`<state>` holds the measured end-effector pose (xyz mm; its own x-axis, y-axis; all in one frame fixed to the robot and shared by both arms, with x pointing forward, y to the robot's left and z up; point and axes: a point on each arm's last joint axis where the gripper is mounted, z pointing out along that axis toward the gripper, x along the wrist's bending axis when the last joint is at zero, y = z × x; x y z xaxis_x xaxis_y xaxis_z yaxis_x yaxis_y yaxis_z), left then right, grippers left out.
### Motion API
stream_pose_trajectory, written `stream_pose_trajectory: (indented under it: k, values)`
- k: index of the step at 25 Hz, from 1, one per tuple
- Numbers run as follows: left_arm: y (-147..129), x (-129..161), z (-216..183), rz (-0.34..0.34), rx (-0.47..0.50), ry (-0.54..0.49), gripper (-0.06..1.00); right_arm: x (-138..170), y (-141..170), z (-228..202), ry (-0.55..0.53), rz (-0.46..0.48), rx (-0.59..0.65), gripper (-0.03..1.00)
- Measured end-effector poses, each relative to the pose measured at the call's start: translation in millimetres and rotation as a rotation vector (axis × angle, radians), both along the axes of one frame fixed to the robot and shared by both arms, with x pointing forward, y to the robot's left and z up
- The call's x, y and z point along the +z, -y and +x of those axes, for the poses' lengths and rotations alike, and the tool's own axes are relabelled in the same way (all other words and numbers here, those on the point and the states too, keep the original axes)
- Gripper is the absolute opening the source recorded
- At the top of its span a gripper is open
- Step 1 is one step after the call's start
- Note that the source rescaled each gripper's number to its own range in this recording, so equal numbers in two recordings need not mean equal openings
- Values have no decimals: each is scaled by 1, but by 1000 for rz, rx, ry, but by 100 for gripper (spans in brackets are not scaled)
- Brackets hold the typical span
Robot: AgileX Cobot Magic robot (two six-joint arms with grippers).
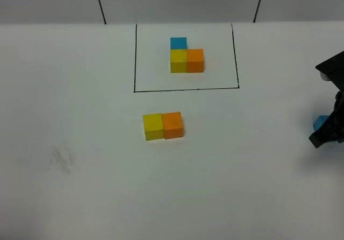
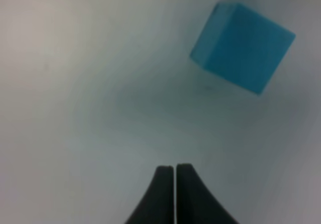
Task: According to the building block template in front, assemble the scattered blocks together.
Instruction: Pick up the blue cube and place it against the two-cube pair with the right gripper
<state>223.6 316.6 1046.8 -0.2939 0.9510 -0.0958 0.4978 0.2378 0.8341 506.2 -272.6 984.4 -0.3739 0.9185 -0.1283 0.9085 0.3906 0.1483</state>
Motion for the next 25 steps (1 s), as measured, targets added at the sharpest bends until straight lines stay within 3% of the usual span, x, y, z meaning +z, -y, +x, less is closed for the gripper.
stream_pose_trajectory:
  k: [5,8,11,17,19,25]
  values:
    - [0,0,0,0,0,0,1,-2,1,5,90,43,-193,3]
    - [0,0,0,0,0,0,1,-1,1,10,151,71,-284,10]
    - [0,0,0,0,0,0,1,0,0,12,181,97,-348,26]
    - [0,0,0,0,0,0,1,1,0,14,204,117,-400,77]
    - [0,0,0,0,0,0,1,0,0,15,213,118,-414,87]
    - [0,0,0,0,0,0,1,-30,1,27,158,73,-422,92]
